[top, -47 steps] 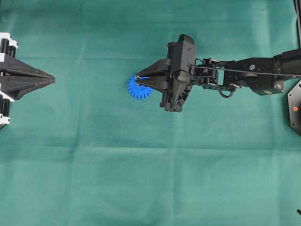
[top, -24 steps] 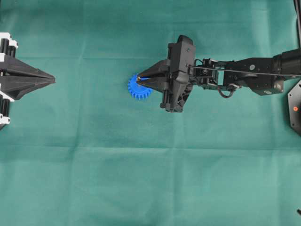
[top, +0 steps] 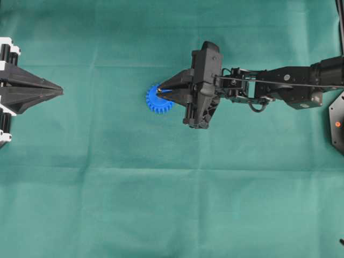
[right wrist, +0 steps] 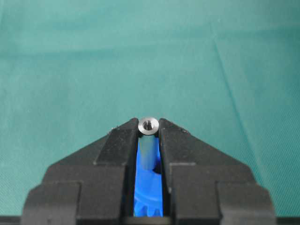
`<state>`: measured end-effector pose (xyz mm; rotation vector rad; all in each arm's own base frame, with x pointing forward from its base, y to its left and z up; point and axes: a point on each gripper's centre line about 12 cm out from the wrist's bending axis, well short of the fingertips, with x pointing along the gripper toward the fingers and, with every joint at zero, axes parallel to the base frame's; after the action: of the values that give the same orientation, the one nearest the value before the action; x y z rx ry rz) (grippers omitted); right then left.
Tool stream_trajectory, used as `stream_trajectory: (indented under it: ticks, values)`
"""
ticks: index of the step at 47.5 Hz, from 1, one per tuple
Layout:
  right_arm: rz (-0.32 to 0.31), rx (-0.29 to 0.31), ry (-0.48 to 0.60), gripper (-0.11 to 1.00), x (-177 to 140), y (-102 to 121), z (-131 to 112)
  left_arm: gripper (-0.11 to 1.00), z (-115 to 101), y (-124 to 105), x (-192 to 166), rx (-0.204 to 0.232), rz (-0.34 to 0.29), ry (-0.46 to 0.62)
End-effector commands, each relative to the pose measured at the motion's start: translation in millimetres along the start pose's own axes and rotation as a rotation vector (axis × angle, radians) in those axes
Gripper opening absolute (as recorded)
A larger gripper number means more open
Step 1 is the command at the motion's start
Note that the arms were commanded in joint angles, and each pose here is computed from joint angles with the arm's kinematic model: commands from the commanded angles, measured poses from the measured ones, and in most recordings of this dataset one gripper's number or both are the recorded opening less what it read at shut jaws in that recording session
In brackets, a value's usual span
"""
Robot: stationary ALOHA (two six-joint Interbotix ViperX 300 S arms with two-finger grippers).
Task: Insert the shaft placed at a random location into the center hole of the small gear at another random location.
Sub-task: 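Lower the shaft into the blue gear's center hole with the right gripper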
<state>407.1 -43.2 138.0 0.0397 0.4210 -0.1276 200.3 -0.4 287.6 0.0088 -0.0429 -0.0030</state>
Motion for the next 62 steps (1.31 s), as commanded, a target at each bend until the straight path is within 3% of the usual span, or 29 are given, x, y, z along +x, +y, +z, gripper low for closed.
stream_trajectory:
  ticks: [1, 19, 43, 62]
  values:
    - [0.001, -0.011, -0.026, 0.13, 3.3, 0.9, 9.4, 0.0, 6.4, 0.0, 2.1, 0.002, 0.0, -0.021]
    - [-0.002, -0.009, -0.014, 0.13, 5.8, 0.0, 4.4, 0.0, 6.6, 0.0, 2.1, 0.0, 0.0, -0.023]
    - [-0.01, -0.039, -0.077, 0.13, -7.1, -4.0, 26.8, 0.0, 7.1, 0.0, 2.2, 0.0, 0.0, -0.023]
    - [-0.014, -0.04, -0.099, 0.13, -2.6, -4.5, 21.4, 0.0, 6.4, 0.0, 2.1, 0.002, 0.0, -0.021]
